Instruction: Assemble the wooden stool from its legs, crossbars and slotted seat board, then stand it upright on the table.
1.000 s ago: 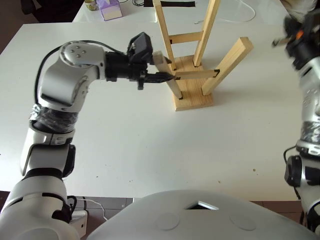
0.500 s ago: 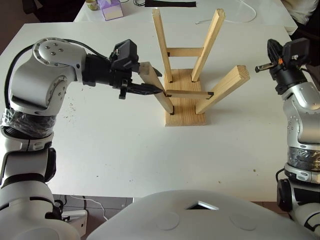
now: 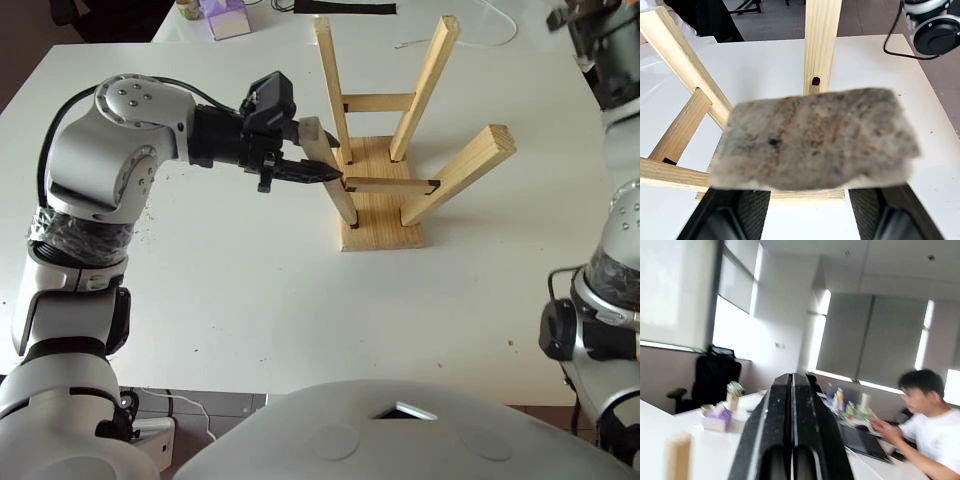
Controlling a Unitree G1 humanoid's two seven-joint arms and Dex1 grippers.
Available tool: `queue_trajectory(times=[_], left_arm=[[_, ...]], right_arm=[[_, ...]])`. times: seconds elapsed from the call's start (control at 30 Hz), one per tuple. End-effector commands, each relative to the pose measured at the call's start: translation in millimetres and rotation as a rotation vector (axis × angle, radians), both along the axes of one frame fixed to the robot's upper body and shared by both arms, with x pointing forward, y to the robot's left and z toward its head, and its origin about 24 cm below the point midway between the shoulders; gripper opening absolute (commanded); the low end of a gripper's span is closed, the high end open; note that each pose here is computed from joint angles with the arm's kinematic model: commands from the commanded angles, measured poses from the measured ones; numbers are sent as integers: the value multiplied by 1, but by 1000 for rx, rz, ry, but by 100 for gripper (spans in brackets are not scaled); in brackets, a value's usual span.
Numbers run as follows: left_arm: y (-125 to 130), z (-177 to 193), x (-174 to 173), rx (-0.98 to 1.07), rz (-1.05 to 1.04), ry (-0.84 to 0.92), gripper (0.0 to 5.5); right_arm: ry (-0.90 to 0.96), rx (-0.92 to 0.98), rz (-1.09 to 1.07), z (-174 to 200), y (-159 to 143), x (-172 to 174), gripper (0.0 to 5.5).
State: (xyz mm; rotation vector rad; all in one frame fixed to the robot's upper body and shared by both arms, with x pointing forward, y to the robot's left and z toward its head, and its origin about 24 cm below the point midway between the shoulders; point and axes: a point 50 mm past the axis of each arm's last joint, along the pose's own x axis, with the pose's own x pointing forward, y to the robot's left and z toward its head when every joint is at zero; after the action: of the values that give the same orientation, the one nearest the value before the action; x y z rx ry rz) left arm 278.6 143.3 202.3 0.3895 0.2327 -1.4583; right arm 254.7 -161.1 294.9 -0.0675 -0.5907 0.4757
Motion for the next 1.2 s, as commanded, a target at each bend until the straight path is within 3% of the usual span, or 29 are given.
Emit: queue_trajectory(times=[0.03,0.27,0.43,0.5,0.57,0.63,0.73,0.77,0.83,0.93,1.1,1.2], left_arm=[[1,-39,-5,94,48,122,204],[0,-36,3,79,83,131,204],[0,-36,7,80,74,152,204],[-1,-36,8,80,71,156,204],[-2,-36,9,82,70,156,204],[-3,-37,10,85,64,154,204],[-5,-38,8,88,54,152,204],[-6,-38,7,89,52,152,204],[-5,-39,7,93,51,150,204],[-6,-39,7,97,49,147,204],[-10,-39,9,101,35,145,204],[-12,-40,9,103,22,149,204]], right_arm=[[-10,-50,317,5,38,-32,0],[113,-402,326,-45,68,-46,0],[94,-299,152,-34,42,-27,0],[102,-365,176,-40,44,-30,0],[100,-308,214,-40,44,-35,0],[86,-176,81,-25,13,-22,0],[103,-69,-263,-10,-70,-5,0],[123,-68,-330,-11,-92,-6,0],[219,-160,-345,-28,-108,-14,0],[415,-359,-202,-78,-84,-28,0],[530,-317,288,-126,22,-69,0],[557,-304,260,-134,29,-68,0]])
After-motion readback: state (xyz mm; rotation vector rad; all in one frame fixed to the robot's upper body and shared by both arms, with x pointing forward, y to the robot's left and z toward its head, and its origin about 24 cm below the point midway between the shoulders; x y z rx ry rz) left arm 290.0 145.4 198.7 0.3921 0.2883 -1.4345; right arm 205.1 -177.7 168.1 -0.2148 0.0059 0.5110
